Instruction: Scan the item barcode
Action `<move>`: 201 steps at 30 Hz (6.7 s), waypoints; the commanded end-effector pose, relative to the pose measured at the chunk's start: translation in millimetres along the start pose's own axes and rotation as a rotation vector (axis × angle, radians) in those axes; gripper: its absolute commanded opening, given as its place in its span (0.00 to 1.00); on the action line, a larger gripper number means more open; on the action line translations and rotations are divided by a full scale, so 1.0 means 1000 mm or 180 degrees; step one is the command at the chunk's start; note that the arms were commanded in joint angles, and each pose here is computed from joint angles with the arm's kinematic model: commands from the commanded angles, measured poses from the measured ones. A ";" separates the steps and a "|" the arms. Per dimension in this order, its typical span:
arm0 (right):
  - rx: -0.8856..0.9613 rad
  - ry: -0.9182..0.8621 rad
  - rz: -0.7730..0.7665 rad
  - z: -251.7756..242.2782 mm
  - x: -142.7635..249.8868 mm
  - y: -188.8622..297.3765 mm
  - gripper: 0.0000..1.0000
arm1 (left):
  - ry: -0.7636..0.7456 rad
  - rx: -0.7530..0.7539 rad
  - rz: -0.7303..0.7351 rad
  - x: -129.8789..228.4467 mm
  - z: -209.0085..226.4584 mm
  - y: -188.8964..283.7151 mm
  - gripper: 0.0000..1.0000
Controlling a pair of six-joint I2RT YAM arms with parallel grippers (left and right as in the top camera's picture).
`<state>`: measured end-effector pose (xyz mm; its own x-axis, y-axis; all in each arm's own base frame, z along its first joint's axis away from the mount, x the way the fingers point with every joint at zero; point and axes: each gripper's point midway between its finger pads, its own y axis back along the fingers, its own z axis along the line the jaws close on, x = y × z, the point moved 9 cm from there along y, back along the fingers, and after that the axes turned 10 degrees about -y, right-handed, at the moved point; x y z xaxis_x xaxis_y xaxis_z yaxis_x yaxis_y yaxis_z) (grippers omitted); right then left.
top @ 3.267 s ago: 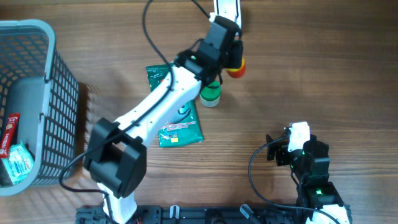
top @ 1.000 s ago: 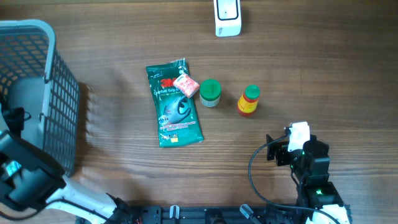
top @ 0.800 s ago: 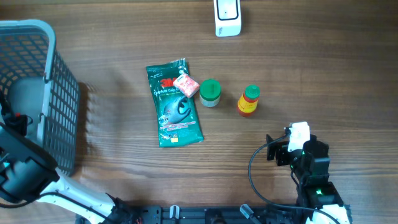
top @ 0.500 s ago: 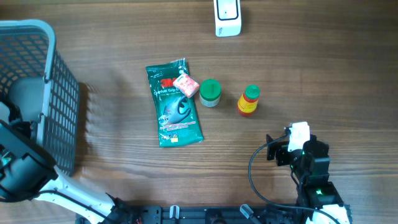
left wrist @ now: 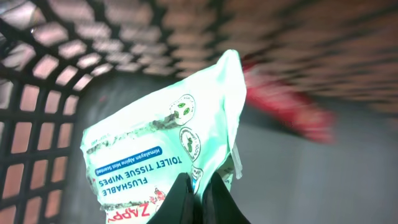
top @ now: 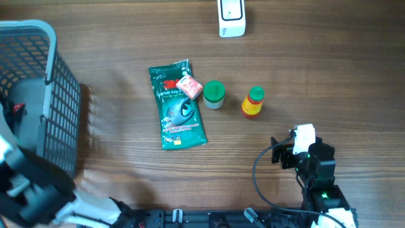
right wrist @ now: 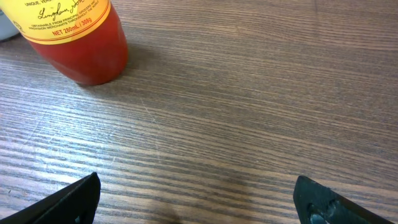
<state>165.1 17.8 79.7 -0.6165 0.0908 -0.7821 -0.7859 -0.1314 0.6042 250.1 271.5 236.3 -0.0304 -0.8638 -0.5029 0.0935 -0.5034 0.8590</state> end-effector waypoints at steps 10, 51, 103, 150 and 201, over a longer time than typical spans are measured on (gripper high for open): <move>0.0021 0.0040 -0.0019 0.000 -0.001 0.000 1.00 | -0.0192 0.3070 -0.0955 0.050 0.052 0.270 0.04; 0.0022 0.0039 -0.0018 0.000 -0.001 0.000 1.00 | -0.1844 0.4029 -0.1498 0.235 0.020 0.369 0.65; 0.0022 0.0041 -0.0019 0.000 -0.001 0.000 1.00 | -0.3519 0.1130 -0.0226 0.005 -0.076 -0.116 1.00; 0.0021 0.0040 -0.0019 0.000 -0.001 0.000 1.00 | -0.3114 0.4671 -0.0817 0.151 0.016 0.317 0.04; 0.0256 0.0398 -0.0053 -0.006 -0.002 0.000 1.00 | -0.4706 0.3719 -0.1549 0.255 0.083 0.281 1.00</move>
<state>165.4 16.3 79.7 -0.6136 0.0734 -0.7862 -0.7884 -0.1136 0.6046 211.7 -116.6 374.1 -0.4786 0.2293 -0.8476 -0.8192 0.2308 0.5250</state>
